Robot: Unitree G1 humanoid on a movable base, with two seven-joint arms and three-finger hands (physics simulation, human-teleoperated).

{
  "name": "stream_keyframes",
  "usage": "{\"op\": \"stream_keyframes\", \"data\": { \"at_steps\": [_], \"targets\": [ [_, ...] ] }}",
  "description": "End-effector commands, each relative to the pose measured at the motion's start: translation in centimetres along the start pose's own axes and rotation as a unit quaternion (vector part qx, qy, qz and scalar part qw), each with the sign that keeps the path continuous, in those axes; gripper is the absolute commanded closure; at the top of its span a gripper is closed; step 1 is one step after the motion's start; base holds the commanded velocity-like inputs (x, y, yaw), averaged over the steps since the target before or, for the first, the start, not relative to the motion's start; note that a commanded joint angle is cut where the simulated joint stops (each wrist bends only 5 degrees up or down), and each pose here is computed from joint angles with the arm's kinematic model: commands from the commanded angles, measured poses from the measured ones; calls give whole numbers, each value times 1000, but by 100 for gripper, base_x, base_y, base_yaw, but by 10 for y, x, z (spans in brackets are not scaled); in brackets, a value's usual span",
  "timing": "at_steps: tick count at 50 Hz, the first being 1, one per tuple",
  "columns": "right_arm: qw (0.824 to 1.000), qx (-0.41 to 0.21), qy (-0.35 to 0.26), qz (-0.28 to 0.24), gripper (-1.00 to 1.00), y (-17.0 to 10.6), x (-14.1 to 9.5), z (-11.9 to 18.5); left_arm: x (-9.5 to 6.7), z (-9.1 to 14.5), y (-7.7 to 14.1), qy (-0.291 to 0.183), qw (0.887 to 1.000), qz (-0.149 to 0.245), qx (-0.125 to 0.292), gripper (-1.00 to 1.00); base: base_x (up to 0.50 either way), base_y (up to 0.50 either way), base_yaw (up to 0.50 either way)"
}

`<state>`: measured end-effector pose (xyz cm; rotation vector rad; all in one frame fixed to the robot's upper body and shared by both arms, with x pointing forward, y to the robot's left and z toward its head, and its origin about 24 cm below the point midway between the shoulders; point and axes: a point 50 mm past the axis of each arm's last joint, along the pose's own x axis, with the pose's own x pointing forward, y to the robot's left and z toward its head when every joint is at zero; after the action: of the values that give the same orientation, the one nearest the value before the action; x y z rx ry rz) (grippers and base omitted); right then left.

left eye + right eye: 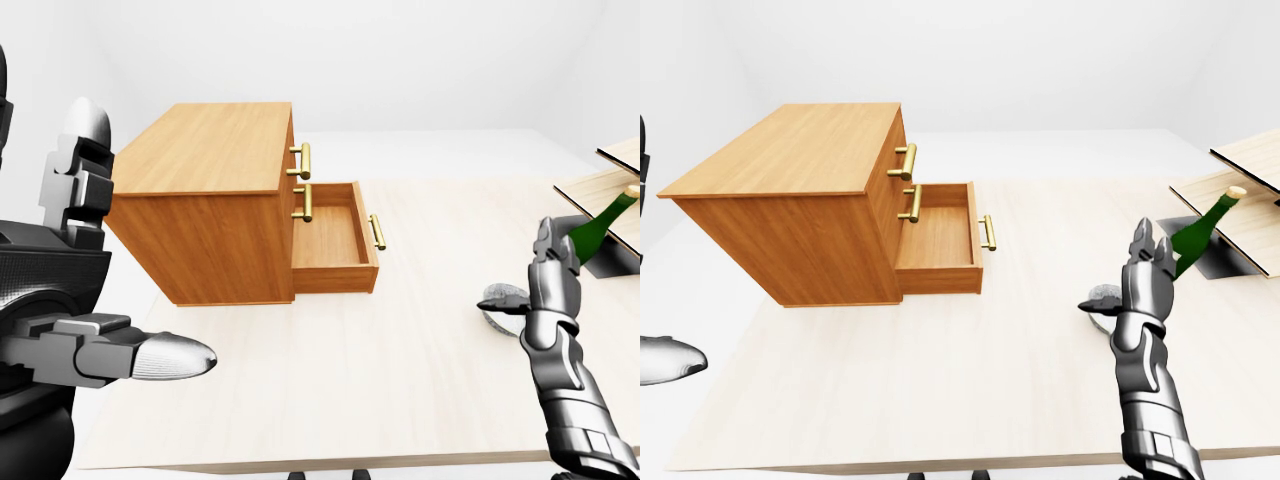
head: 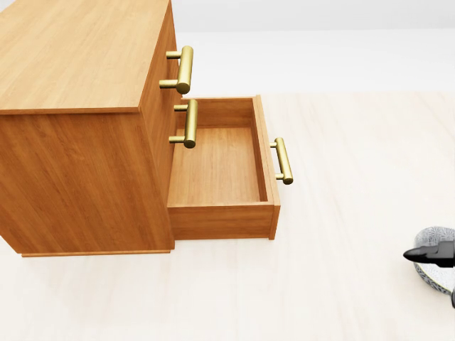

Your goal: Put the bowl on top of the cabinet.

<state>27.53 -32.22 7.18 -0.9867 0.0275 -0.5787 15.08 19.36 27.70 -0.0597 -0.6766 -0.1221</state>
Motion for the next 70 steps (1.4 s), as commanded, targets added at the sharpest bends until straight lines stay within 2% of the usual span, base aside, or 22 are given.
{"op": "stream_keyframes", "data": {
  "at_steps": [1,43,70],
  "targets": [
    [1000,-15,3,3,-100,3,-5,-5,0,0,0,0,1000,0,1,-100,0,0,0],
    [996,-88,7,7,-100,17,-18,-20,0,-1,-1,0,1000,-3,-1,-100,0,0,0],
    [994,-113,3,10,-100,23,-24,-25,0,-2,-1,-1,1000,0,-2,-100,0,0,0]
  ]
}}
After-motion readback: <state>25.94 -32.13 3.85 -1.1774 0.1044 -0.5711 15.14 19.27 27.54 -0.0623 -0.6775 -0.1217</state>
